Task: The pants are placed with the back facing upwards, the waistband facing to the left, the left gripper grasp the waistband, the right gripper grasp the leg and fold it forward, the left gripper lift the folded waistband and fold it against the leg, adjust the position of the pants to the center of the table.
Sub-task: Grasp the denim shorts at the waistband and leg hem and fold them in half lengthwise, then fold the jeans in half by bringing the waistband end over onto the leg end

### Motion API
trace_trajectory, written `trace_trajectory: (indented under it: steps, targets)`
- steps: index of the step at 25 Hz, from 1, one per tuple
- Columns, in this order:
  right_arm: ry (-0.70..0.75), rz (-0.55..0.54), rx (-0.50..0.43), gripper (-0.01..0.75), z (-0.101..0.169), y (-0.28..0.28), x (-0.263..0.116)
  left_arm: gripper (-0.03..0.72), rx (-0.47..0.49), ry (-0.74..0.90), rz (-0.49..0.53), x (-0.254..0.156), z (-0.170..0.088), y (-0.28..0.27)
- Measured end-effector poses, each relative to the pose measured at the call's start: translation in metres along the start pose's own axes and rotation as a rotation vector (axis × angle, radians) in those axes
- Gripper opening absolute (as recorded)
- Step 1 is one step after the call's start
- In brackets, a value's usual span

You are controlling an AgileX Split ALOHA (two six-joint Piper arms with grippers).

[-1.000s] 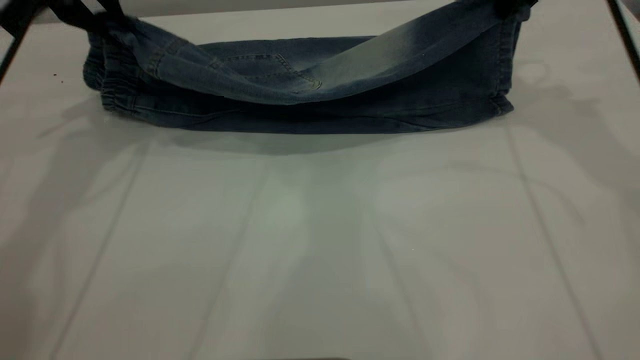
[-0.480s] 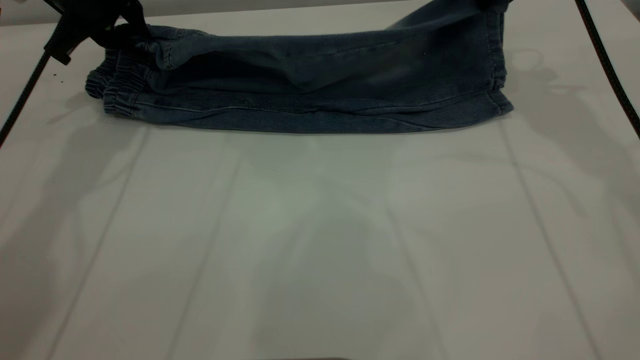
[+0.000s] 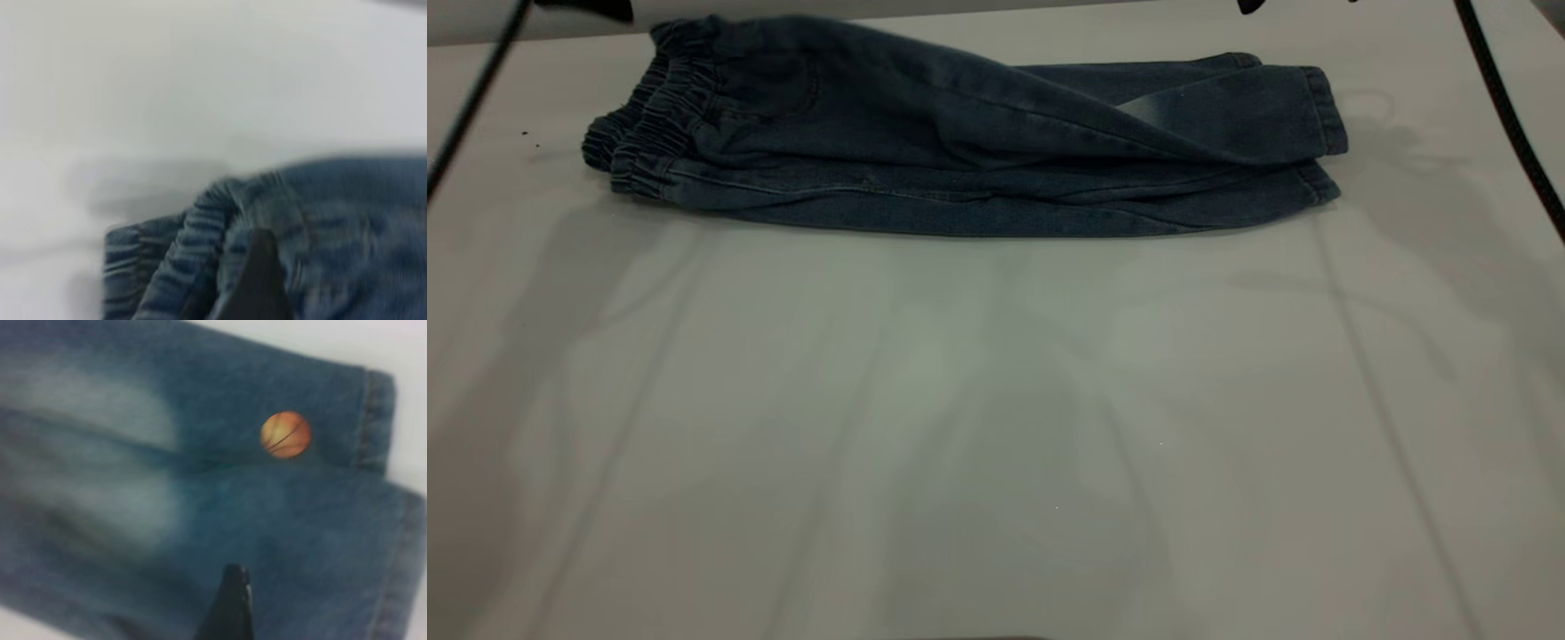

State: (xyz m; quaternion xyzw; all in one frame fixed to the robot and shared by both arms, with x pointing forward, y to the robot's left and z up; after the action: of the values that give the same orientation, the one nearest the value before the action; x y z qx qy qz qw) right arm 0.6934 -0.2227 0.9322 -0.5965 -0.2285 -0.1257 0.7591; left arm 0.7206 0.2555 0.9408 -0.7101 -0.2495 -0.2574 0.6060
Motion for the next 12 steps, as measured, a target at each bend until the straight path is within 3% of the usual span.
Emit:
trace_trajectory:
  steps: [3, 6, 8, 12]
  targets:
    - [0.031, 0.056, 0.069, 0.607, 0.013, -0.008, -0.004, 0.557, -0.045, 0.235, 0.182, -0.005, -0.004, -0.012]
    - [0.045, 0.127, 0.155, 0.580, 0.029, -0.012, -0.010, 0.556, -0.034, 0.345, 0.338, -0.018, 0.007, -0.016]
    - [0.022, 0.159, 0.209, 0.574, 0.044, -0.011, -0.014, 0.556, 0.022, 0.388, 0.371, -0.021, 0.020, -0.014]
    - [-0.060, 0.182, 0.280, 0.573, 0.081, -0.009, -0.020, 0.556, 0.110, 0.323, 0.309, -0.020, 0.037, 0.000]
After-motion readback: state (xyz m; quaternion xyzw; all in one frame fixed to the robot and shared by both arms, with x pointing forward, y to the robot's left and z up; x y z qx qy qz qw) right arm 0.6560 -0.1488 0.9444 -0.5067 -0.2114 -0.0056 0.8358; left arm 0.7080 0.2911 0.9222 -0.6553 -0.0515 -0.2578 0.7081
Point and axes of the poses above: a point on each arm's last joint axis where the gripper is mounted, y pointing out along that axis toward the gripper, z along the wrist's bending axis when the last joint is at zero, x = y × z, the point moved 1 cm from there along y, pointing out along that axis toward the gripper, and after that the axes turned 4 degrees about y, right-handed, at the moved point
